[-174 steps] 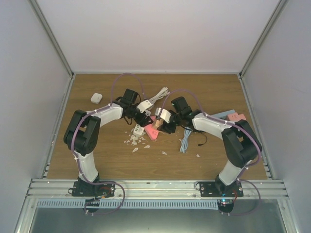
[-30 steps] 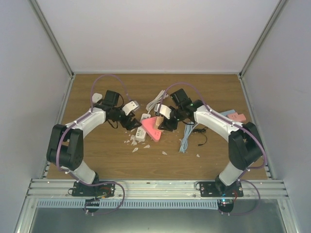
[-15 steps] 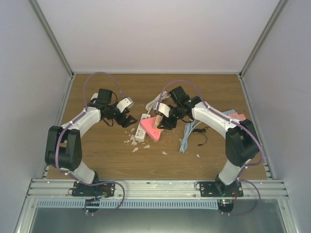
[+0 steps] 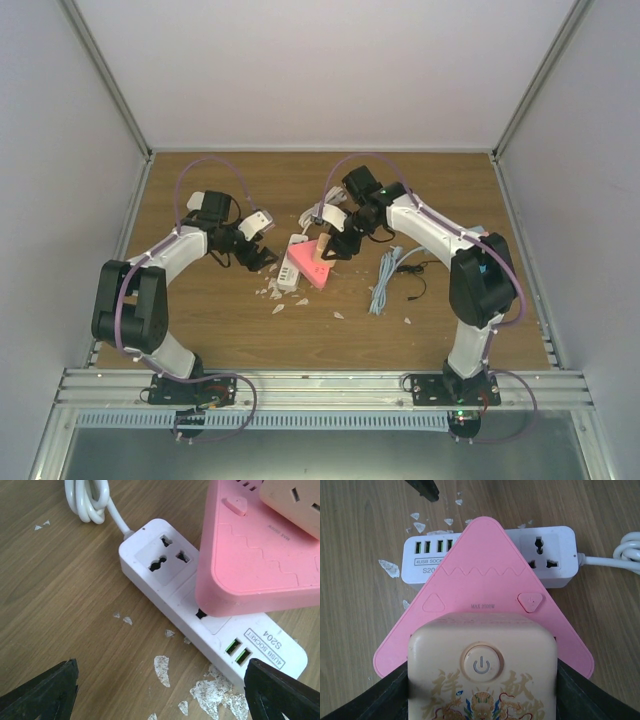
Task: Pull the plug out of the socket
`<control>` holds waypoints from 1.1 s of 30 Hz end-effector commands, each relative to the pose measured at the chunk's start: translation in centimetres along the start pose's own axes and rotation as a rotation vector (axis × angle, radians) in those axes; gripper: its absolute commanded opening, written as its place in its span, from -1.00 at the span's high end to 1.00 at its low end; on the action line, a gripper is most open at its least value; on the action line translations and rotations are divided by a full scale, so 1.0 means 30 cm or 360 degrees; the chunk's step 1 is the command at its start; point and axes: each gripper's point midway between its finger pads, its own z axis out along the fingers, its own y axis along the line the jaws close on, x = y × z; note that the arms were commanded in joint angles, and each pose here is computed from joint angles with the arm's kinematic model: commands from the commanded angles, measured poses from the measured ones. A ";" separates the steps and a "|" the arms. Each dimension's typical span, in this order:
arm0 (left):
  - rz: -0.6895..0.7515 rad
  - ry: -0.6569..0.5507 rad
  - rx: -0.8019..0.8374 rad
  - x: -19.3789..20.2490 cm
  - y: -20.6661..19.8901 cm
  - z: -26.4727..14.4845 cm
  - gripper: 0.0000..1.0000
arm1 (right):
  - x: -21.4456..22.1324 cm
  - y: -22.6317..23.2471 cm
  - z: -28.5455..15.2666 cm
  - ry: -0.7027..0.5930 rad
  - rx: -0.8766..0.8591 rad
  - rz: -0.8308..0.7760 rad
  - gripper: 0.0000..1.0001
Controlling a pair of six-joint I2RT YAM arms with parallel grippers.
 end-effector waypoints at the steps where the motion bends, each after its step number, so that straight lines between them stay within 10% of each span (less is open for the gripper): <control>1: 0.0071 -0.0031 -0.0058 -0.016 0.014 -0.003 -0.82 | -0.037 -0.023 -0.044 -0.0033 0.0114 -0.0051 0.62; 33: 0.0118 0.0522 -0.0197 0.248 -0.016 0.261 -0.73 | -0.078 0.011 -0.150 -0.0140 0.0096 -0.0078 0.63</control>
